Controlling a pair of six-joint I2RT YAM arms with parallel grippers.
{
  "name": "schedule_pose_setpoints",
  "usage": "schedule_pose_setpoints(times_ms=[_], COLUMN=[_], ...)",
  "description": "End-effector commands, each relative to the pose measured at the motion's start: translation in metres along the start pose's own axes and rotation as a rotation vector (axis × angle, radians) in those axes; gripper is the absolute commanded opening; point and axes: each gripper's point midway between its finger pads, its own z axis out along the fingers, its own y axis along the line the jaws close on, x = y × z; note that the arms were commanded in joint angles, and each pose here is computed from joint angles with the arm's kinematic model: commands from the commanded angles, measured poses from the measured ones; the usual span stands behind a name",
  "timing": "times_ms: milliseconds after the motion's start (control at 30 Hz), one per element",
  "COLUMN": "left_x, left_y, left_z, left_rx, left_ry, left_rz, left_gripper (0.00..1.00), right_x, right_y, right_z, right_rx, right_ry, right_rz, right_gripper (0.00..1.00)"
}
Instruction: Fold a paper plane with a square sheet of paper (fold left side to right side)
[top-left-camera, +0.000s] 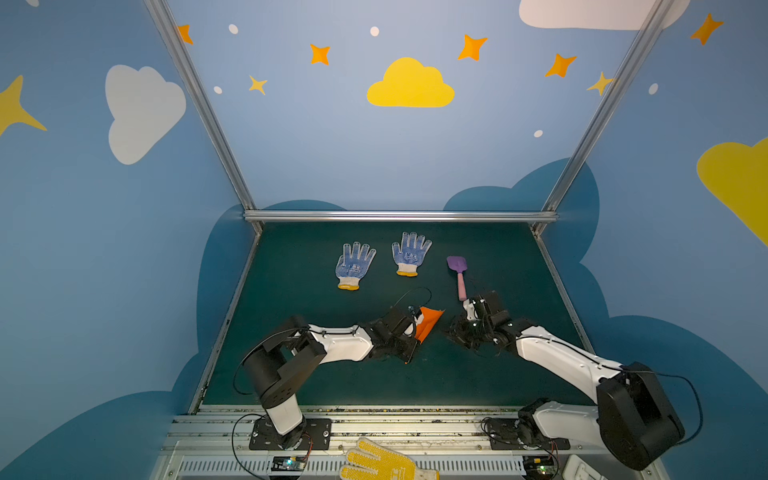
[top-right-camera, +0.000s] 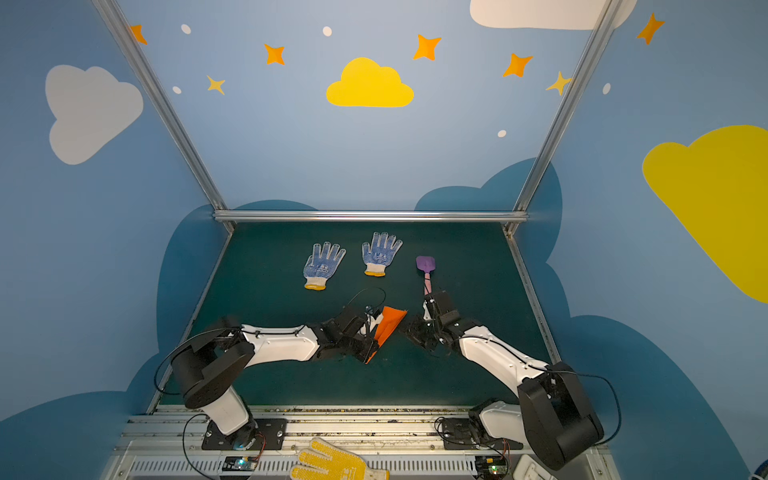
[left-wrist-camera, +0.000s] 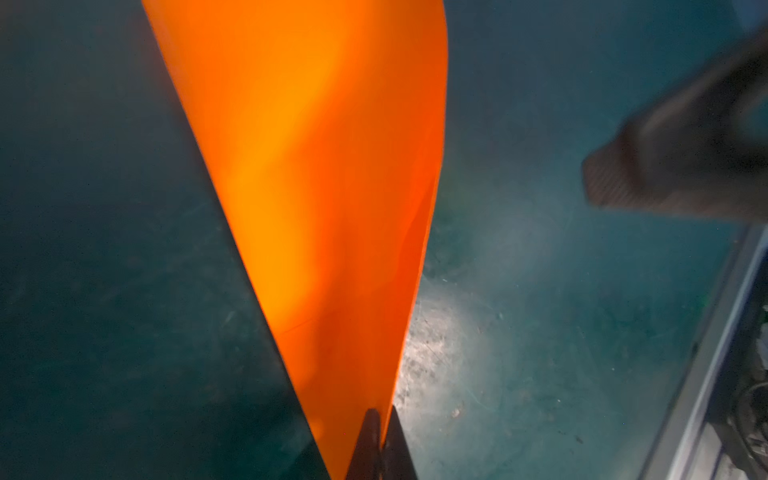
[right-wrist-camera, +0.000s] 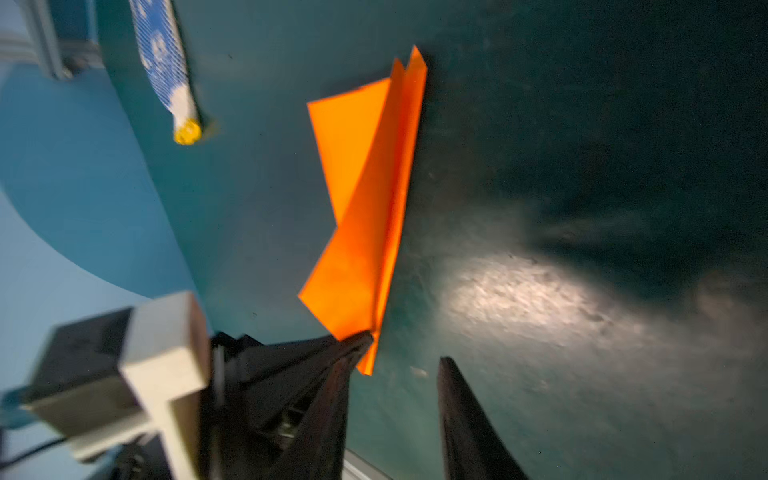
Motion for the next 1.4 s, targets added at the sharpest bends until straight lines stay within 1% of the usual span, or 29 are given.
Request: schedule_pose_setpoints(times_ms=[0,133,167,200,367,500,533,833,1067,1367], left_x=[0.009,0.012,0.012,0.012,0.015,0.015,0.015,0.017,0.018,0.015], left_y=[-0.002,0.001,0.001,0.001,0.003,0.005,0.005,0.006,0.006,0.004], left_z=[0.003,0.005,0.005,0.006,0.007,0.006,0.006,0.006,0.007,0.006], left_rx=[0.058,0.076,0.081,0.085,0.096,0.102,0.103,0.105,0.109,0.125], left_ry=[0.037,0.051,0.052,0.054,0.067,0.067,0.069,0.072,0.078,0.078], left_rz=[-0.044,-0.074,-0.08,-0.084,-0.1,-0.11,-0.11,-0.111,-0.113,-0.111], left_gripper=[0.03,0.03,0.03,0.03,0.03,0.03,0.03,0.03,0.03,0.03], right_x=[0.004,0.01,0.011,0.012,0.017,0.021,0.016,0.007,0.003,0.005], right_y=[0.002,0.007,0.008,0.009,0.02,0.02,0.032,0.042,0.041,0.025], right_z=[0.005,0.016,0.018,0.021,0.032,0.04,0.04,0.053,0.065,0.077], right_rx=[-0.026,-0.037,-0.036,-0.032,-0.041,-0.033,-0.051,-0.048,-0.025,0.022], right_ry=[0.031,0.074,0.079,0.085,0.107,0.125,0.113,0.115,0.126,0.14], right_rz=[-0.101,-0.145,-0.156,-0.164,-0.2,-0.208,-0.219,-0.225,-0.22,-0.206], right_gripper=[0.23,0.05,0.01,0.0,0.0,0.0,0.0,0.0,0.0,0.0])
